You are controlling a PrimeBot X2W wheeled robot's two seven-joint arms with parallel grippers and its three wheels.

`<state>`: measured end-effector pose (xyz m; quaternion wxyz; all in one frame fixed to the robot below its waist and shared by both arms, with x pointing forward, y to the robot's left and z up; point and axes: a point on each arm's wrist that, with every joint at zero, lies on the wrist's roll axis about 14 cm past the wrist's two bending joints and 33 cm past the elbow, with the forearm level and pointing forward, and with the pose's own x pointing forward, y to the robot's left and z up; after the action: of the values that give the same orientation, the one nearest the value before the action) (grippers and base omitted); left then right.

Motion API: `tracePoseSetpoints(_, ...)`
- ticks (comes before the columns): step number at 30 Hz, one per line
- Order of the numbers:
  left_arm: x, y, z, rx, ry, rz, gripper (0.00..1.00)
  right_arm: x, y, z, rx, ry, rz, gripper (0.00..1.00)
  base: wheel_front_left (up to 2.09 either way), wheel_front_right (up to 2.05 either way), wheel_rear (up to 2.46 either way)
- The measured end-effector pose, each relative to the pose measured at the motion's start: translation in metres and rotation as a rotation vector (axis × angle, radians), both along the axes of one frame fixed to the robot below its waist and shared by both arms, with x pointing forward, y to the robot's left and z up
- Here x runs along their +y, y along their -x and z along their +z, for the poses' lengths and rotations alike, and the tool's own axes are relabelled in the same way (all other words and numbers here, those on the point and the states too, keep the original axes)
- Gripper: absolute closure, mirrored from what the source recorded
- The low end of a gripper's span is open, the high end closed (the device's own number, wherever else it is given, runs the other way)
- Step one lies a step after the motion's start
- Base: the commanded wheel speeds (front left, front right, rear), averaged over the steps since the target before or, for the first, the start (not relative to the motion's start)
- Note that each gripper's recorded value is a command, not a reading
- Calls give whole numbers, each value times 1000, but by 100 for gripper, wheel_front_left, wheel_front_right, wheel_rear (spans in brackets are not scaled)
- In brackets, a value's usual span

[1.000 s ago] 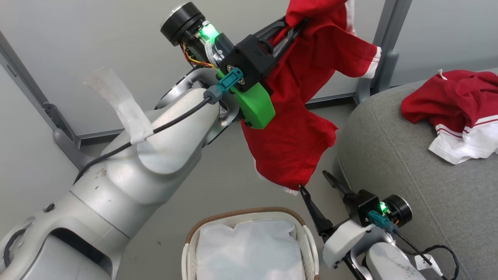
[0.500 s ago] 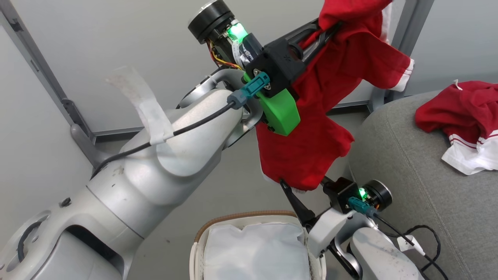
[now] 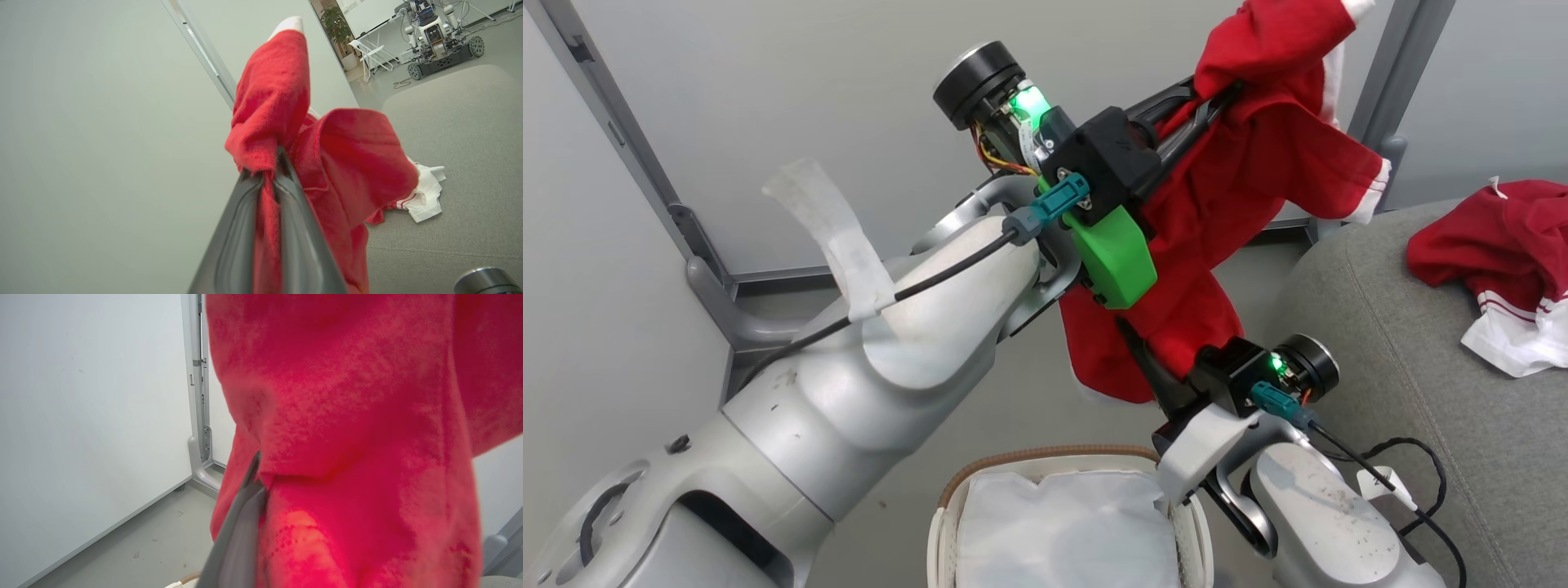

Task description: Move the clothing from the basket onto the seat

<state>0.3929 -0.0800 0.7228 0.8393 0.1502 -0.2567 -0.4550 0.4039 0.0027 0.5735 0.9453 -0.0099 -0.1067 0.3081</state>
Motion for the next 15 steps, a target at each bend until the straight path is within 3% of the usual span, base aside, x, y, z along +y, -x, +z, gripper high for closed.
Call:
tracePoseSetpoints(13,28,-25,-54,213,61,100,100,-15,-2,20,-63,-24,-44,100,0,0,0)
tracePoseSetpoints(14,30,-27,-61,236,64,110,72,-17,-2,20,-66,-27,-50,100,0,0,0)
tracePoseSetpoints(15,32,-28,-66,254,69,118,56,-18,-2,21,-67,-29,-55,100,0,0,0)
